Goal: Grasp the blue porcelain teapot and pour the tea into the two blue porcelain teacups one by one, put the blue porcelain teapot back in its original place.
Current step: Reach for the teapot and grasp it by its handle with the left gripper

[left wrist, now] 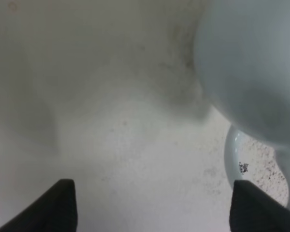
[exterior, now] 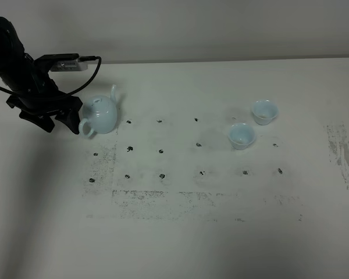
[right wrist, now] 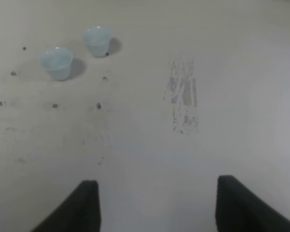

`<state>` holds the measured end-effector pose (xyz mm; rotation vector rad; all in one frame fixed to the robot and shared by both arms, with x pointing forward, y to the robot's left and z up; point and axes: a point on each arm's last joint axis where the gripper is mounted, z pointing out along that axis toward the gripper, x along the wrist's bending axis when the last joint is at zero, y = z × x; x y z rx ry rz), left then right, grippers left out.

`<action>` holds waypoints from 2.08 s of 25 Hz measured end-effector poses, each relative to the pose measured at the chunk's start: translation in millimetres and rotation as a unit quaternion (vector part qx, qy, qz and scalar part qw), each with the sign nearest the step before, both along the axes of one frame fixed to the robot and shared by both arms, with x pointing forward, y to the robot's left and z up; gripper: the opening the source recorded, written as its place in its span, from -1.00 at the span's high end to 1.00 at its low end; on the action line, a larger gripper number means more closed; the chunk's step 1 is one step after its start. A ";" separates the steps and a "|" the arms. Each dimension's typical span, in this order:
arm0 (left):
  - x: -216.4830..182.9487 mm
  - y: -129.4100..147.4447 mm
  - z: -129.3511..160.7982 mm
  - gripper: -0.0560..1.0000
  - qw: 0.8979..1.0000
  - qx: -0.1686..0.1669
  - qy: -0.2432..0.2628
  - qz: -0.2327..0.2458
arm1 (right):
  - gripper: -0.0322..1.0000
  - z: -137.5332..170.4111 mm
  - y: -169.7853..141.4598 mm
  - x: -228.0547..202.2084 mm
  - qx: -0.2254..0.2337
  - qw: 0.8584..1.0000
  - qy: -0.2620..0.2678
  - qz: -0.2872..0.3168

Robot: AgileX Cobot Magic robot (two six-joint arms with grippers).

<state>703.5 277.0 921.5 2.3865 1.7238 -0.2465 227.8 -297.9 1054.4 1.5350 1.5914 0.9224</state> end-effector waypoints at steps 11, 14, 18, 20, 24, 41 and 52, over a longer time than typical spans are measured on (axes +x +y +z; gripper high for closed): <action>-1.1 -0.7 0.2 0.78 1.000 -0.004 0.006 0.000 | -0.03 0.0 0.0 0.0 0.000 1.000 0.000 0.000; -1.6 -1.0 0.3 0.78 1.000 -0.006 0.008 -0.005 | -0.03 0.0 0.0 0.0 0.000 1.000 0.000 0.000; -3.9 -1.3 5.1 0.78 1.000 -0.008 0.013 -0.013 | -0.03 0.0 0.0 0.0 0.000 1.000 0.000 0.000; -4.8 -2.1 16.1 0.78 1.000 -0.013 0.002 -0.013 | -0.03 0.0 0.0 0.0 0.000 1.000 0.000 0.000; -9.3 -16.0 48.9 0.78 0.999 -0.013 -0.034 -0.029 | -0.03 0.0 0.0 0.0 0.000 1.000 0.000 0.000; -30.0 -96.7 75.7 0.78 0.987 0.110 -0.071 -0.099 | -0.03 0.0 0.0 0.0 0.000 1.000 0.000 0.000; -54.2 -57.6 123.8 0.78 0.993 0.061 -0.093 -0.046 | -0.03 0.0 0.0 0.0 0.000 1.000 0.000 0.000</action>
